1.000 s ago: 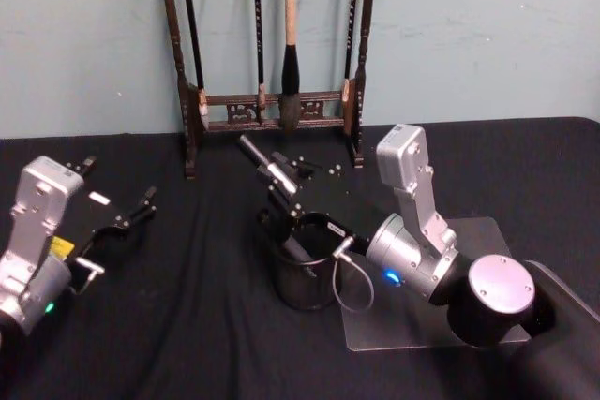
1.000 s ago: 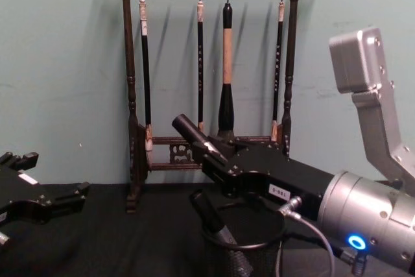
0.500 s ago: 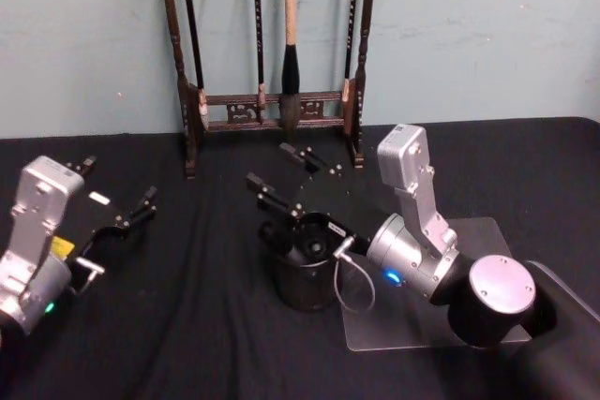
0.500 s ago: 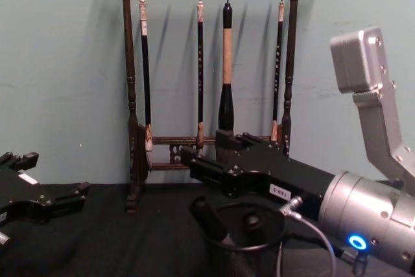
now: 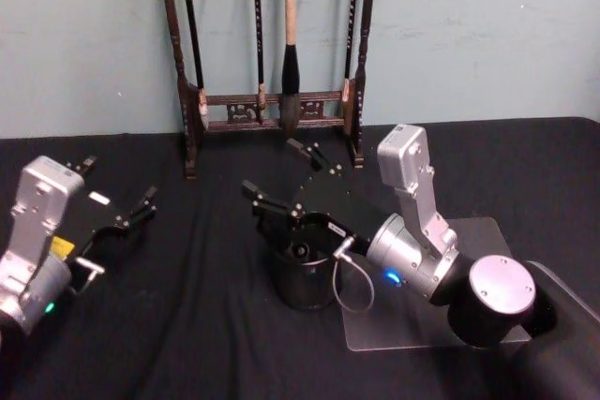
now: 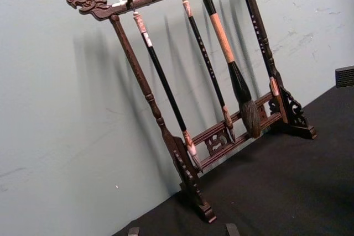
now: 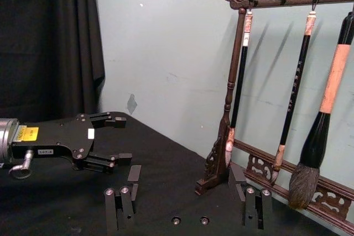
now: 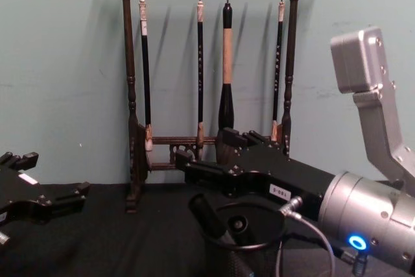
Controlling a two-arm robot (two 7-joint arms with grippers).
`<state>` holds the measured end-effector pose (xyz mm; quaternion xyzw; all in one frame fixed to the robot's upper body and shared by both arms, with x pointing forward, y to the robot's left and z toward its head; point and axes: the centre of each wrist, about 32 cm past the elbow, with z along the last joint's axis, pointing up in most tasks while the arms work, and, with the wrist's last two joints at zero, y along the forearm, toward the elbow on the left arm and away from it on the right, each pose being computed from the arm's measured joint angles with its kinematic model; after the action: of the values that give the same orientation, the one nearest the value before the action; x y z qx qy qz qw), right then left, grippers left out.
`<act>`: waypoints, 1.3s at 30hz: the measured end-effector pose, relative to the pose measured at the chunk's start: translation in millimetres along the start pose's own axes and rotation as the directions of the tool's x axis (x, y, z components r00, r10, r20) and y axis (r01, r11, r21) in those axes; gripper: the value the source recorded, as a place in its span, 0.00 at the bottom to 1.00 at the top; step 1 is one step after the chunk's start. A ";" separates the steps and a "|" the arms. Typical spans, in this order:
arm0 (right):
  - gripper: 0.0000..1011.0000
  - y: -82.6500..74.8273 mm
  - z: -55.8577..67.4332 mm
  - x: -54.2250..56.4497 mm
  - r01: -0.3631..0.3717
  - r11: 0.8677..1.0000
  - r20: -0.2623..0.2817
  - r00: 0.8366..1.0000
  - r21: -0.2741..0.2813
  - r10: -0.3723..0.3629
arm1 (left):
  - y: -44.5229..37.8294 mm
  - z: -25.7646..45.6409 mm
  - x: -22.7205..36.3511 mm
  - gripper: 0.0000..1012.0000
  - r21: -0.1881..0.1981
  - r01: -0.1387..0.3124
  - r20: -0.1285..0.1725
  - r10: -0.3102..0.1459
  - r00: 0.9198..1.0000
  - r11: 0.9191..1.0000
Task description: Pick up the water-based marker from the table and place it into the pen holder.
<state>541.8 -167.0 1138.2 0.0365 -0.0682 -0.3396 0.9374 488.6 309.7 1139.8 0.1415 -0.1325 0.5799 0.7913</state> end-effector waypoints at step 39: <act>0.99 -43.1 9.6 -1.6 0.243 0.970 -0.006 0.970 0.005 -0.243 | 0.0 0.0 0.0 1.00 0.000 0.000 0.000 0.000 1.000 1.000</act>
<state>511.9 -199.2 1142.6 0.0479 -0.0619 -0.4517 0.8887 488.6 309.7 1139.8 0.1415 -0.1325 0.5799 0.7913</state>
